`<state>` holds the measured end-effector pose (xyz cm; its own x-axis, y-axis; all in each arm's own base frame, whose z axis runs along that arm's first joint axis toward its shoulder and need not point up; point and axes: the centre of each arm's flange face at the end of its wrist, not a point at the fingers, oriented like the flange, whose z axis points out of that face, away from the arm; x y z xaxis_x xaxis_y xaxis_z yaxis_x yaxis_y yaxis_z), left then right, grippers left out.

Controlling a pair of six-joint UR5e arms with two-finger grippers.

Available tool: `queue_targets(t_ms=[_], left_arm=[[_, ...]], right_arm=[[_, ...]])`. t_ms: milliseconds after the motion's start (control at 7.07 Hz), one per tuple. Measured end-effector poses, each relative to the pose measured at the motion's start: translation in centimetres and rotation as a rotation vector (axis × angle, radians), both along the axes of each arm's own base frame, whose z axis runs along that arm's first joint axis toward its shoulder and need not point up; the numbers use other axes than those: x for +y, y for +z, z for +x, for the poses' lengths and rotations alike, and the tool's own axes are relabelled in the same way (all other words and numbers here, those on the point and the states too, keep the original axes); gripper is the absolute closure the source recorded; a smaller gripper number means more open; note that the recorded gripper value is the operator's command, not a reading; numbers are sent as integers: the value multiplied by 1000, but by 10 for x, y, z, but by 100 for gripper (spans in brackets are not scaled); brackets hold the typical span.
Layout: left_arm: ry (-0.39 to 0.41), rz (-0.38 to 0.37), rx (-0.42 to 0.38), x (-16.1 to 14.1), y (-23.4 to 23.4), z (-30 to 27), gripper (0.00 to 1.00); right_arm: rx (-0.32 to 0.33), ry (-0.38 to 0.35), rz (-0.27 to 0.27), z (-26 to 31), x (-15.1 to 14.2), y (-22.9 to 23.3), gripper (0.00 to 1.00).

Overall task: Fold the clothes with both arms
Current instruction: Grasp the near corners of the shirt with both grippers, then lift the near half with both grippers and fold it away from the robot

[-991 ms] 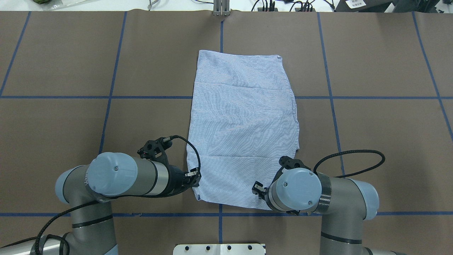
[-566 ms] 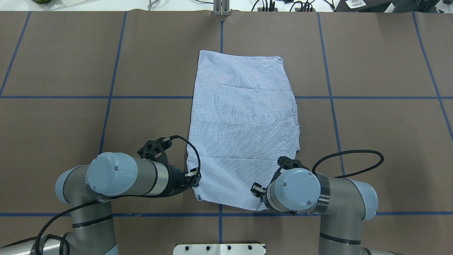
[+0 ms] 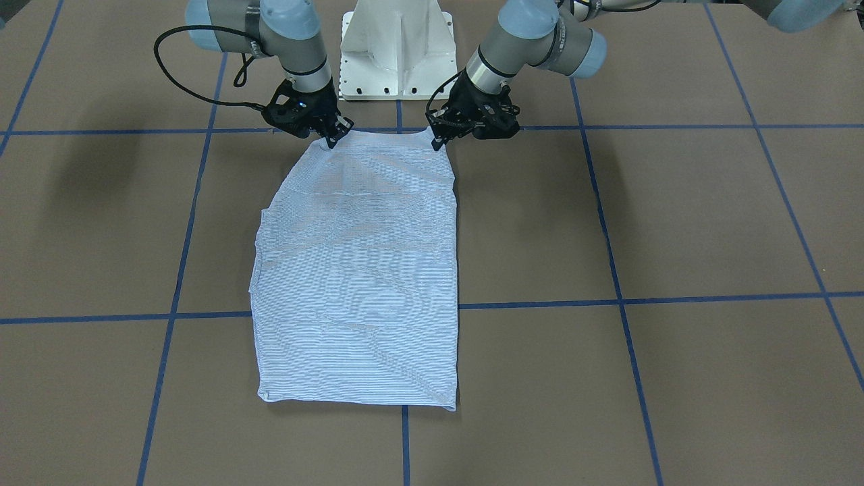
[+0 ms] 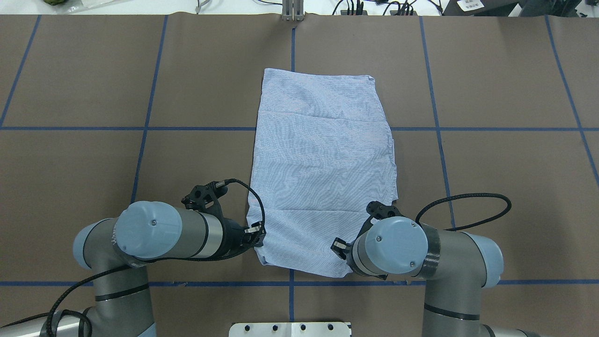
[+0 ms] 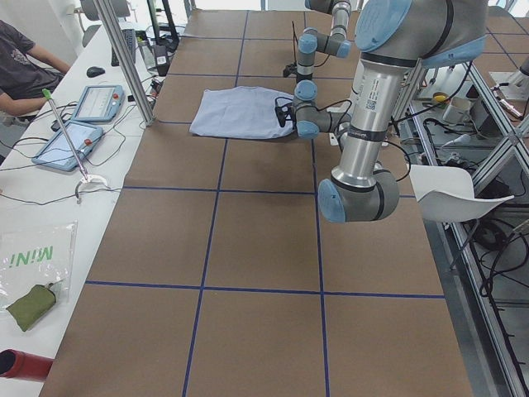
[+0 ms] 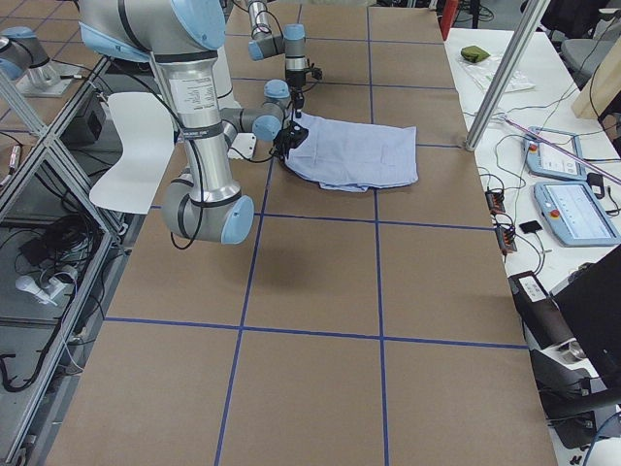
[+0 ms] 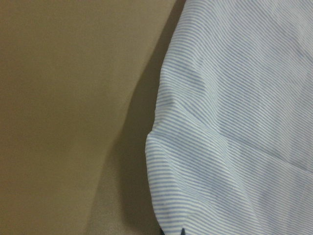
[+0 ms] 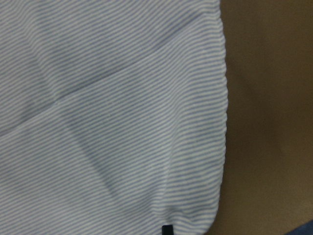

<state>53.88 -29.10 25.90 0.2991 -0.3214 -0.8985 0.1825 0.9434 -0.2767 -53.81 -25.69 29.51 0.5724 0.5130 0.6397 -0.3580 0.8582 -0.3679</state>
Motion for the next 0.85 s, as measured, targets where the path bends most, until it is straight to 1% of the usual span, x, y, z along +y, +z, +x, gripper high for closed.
queue_targets(t_ms=[283,566,849], left_arm=[[-1,10,31,3,-14,-12,100],[6,23,79,12,-37,-39,100],[38,15,84,27,-58,-64,100]], right_arm=[[-22,12,6,9,-2,-9,100],[-57,4,11,22,0,-22,100],[-136,-34,13,50,10,-50,100]])
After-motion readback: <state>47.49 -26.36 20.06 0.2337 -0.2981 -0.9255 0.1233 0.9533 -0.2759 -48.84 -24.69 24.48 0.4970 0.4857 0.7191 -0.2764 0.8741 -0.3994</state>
